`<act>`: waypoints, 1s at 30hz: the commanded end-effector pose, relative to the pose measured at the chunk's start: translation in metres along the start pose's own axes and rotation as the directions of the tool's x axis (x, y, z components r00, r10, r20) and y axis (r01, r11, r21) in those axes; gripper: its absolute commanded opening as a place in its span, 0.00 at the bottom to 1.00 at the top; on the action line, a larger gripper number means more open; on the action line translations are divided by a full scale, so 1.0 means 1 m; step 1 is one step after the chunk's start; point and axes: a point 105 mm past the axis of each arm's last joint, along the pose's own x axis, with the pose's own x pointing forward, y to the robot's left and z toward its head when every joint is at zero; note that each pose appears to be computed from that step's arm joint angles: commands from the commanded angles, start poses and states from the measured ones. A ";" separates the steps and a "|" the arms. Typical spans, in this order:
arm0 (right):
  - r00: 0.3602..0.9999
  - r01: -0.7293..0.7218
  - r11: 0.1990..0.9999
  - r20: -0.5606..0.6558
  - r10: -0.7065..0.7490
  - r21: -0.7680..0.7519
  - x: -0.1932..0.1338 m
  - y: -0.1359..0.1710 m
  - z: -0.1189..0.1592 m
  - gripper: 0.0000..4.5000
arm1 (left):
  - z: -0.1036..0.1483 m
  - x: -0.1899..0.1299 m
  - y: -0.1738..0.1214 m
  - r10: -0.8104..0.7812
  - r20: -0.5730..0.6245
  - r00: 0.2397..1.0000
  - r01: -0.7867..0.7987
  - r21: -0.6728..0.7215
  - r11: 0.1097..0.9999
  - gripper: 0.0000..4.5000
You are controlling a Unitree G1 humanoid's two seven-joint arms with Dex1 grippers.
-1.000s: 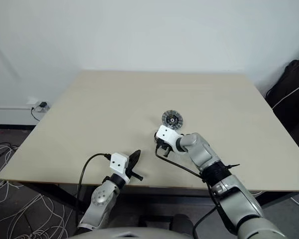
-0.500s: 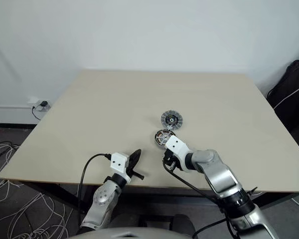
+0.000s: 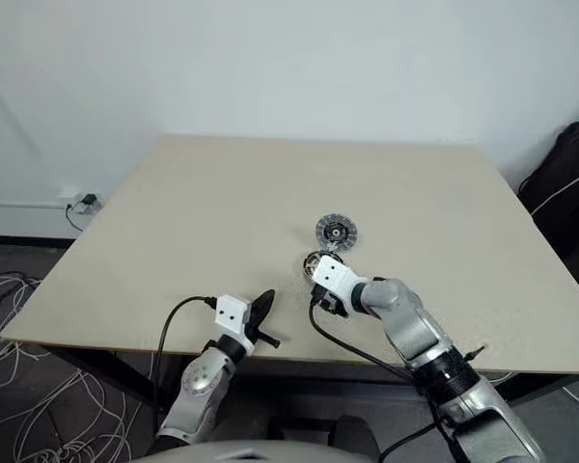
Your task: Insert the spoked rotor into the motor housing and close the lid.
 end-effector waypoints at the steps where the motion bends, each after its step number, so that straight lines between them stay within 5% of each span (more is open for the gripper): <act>1: 0.999 0.035 0.999 0.025 -0.034 -0.037 0.008 -0.016 0.011 0.62 | 0.011 0.004 0.001 0.007 0.043 0.999 -0.008 0.002 1.000 0.00; 13: 1.000 0.008 1.000 -0.011 -0.008 -0.004 0.030 -0.024 0.008 0.62 | 0.013 0.001 0.006 0.037 0.054 0.998 -0.037 0.003 0.999 0.00; 22: 1.000 0.008 1.000 -0.006 -0.008 -0.007 0.030 -0.024 0.010 0.02 | 0.015 0.001 0.007 0.040 0.059 0.997 -0.040 0.005 0.999 0.00; 30: 1.000 0.006 0.999 0.004 -0.006 0.033 0.027 -0.024 0.010 0.02 | 0.014 0.003 0.005 0.031 0.055 0.998 -0.032 0.005 0.999 0.00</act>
